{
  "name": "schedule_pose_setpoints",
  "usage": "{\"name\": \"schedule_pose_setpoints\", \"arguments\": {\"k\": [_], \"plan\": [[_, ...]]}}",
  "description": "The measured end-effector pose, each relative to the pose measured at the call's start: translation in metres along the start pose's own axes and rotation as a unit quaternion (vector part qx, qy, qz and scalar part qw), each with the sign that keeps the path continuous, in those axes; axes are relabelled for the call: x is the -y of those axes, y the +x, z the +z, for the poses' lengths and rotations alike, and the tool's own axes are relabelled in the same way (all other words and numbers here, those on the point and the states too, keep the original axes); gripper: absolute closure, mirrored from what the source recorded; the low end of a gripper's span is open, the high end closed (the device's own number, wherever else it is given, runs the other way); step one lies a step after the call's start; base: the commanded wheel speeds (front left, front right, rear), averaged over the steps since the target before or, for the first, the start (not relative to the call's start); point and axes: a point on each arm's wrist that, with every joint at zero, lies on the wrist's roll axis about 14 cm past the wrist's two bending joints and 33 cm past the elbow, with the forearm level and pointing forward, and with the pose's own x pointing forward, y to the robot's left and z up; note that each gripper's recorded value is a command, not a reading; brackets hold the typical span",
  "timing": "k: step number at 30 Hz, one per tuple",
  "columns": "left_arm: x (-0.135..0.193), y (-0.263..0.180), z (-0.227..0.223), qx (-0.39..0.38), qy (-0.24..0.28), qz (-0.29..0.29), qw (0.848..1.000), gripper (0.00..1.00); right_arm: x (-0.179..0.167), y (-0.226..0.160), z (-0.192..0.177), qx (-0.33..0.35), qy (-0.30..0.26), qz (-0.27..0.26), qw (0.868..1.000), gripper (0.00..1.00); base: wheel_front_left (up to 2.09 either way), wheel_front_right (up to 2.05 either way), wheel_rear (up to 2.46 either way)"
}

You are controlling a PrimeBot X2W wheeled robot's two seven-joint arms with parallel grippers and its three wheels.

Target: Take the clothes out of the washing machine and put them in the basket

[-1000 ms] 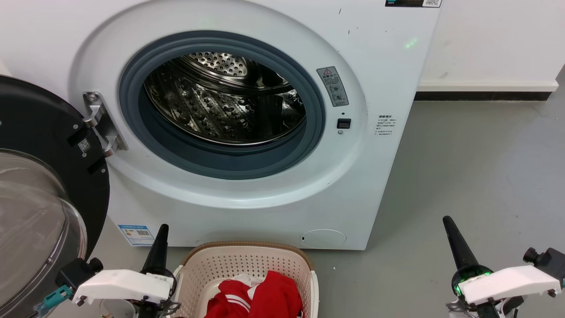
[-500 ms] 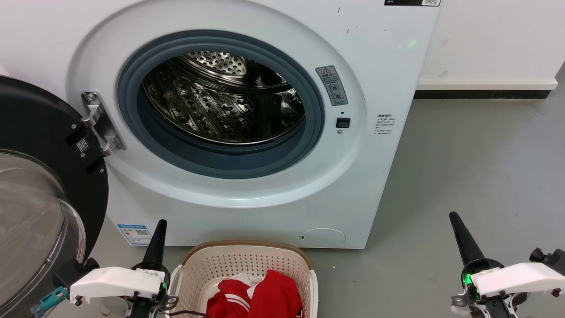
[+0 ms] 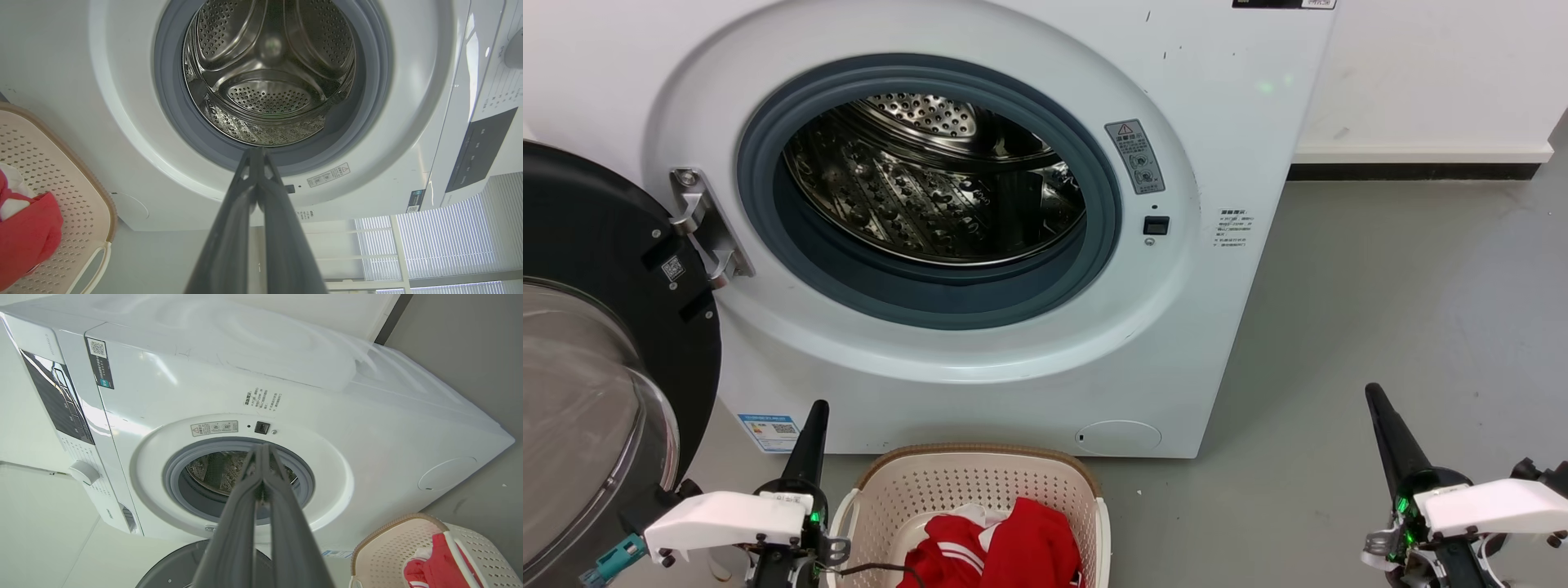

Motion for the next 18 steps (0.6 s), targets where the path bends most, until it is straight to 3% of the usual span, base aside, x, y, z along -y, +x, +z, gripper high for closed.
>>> {"name": "schedule_pose_setpoints", "arguments": {"k": [18], "plan": [[0.0036,0.0040,0.0035,0.005,-0.072,-0.010,0.997,1.00,0.0002,0.0053,0.0106,0.017,0.071,0.002,0.997,1.00,0.00,0.00,0.00]]}}
